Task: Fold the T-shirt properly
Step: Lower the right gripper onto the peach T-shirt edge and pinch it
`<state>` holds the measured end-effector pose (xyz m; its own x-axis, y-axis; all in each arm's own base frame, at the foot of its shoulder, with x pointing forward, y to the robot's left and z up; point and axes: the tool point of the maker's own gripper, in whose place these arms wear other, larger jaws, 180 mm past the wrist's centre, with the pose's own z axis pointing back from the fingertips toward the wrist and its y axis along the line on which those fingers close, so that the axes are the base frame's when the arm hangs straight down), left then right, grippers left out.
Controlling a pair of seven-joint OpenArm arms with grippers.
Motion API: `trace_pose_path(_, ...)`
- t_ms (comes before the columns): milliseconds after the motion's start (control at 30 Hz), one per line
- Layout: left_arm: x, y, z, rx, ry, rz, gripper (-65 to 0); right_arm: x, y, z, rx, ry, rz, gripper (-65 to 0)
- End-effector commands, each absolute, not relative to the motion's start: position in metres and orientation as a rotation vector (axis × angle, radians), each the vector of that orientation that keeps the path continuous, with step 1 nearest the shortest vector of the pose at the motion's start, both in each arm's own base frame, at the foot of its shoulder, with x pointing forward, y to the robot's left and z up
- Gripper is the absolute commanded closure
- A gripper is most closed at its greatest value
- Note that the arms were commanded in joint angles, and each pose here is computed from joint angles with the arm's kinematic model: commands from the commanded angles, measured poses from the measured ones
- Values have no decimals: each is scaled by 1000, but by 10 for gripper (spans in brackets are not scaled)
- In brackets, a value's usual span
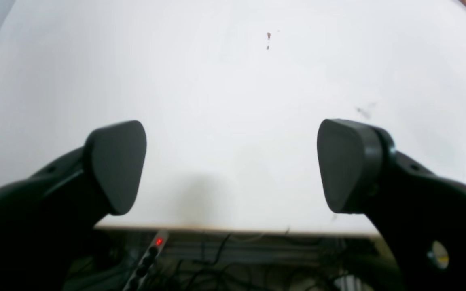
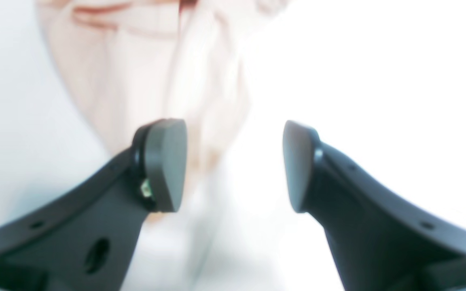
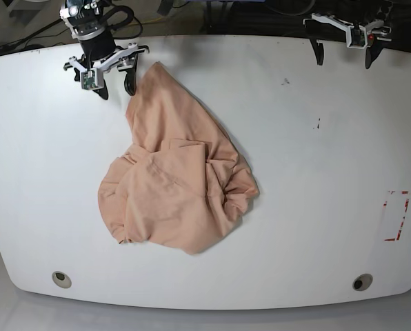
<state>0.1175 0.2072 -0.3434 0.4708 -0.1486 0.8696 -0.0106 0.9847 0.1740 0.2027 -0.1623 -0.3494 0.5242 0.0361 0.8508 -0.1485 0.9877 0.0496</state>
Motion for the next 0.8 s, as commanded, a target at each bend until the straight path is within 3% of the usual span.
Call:
trace_pose_path(0, 126, 205, -332, 163, -1131, -99, -650, 219, -160, -336, 127, -1043, 179, -365)
trace_pose_path(333, 128, 206, -335, 164, -1132, -98, -650, 291, -138, -313, 115, -1042, 406, -365)
trace_pose_path(767, 128, 206, -335, 165, -1131, -99, -650, 369, -170, -329, 124, -943, 288, -368)
